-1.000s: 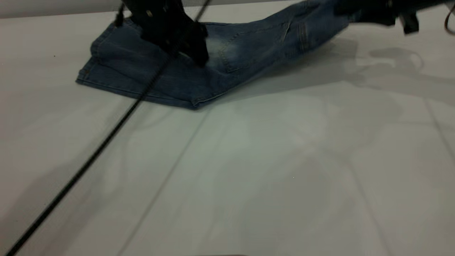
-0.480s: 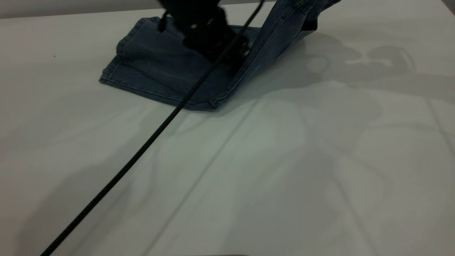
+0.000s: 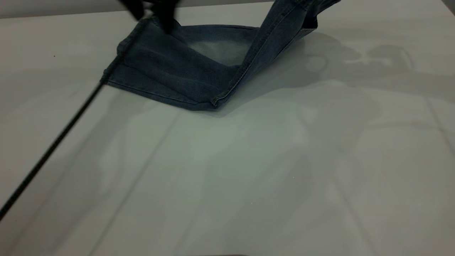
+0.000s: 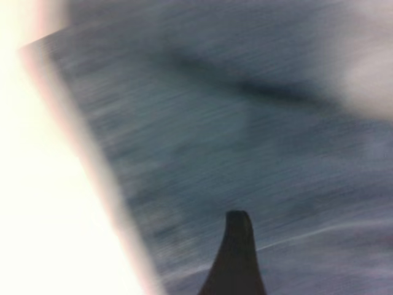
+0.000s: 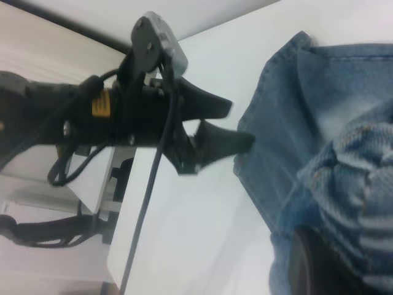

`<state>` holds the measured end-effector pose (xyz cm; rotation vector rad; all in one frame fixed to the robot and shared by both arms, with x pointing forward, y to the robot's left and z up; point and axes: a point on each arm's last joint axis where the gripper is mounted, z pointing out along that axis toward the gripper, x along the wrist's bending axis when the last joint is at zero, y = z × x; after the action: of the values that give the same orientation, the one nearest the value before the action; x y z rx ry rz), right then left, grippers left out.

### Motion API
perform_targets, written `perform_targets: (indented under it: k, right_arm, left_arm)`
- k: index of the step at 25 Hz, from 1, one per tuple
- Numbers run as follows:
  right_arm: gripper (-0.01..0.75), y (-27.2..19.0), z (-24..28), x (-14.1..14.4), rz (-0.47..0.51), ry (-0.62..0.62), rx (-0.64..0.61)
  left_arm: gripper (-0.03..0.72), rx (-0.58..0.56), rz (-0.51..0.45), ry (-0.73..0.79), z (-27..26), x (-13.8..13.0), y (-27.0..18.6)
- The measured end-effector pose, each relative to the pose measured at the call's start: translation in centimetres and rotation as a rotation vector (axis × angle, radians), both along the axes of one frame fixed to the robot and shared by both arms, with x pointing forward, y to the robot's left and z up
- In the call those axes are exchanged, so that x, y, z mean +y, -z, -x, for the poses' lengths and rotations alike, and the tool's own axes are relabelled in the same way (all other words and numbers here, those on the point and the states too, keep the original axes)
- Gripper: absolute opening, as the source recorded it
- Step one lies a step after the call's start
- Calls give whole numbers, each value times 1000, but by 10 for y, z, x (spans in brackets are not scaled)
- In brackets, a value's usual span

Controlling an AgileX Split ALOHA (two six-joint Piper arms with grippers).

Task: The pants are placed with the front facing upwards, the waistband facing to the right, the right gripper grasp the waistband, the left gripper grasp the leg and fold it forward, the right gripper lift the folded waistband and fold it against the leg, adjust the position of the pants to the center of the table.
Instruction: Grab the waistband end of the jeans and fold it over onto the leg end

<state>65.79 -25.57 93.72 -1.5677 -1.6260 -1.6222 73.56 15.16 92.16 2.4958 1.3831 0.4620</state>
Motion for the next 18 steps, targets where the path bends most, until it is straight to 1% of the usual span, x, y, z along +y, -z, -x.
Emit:
perform_targets:
  k: [2, 4, 6, 13, 15, 18]
  right_arm:
    - [82, -4, -3, 9, 5, -18, -20]
    - [82, -11, -7, 21, 13, -40, -47]
    - [82, -18, -10, 35, 18, -65, -76]
    - [82, -40, -17, 75, 26, -123, -135]
    - [82, -43, -18, 85, 33, -122, -149]
    - [82, -45, -18, 107, 40, -101, -170]
  left_arm:
    - [569, 4, -15, -33, -4, 16, 1]
    - [569, 11, -18, -49, -6, 23, 4]
    - [569, 22, -21, -54, -7, 25, 13]
    - [569, 93, -36, -57, -8, 24, 67]
    - [569, 96, -36, -58, -9, 24, 71]
    - [569, 99, -17, -66, -9, 23, 72]
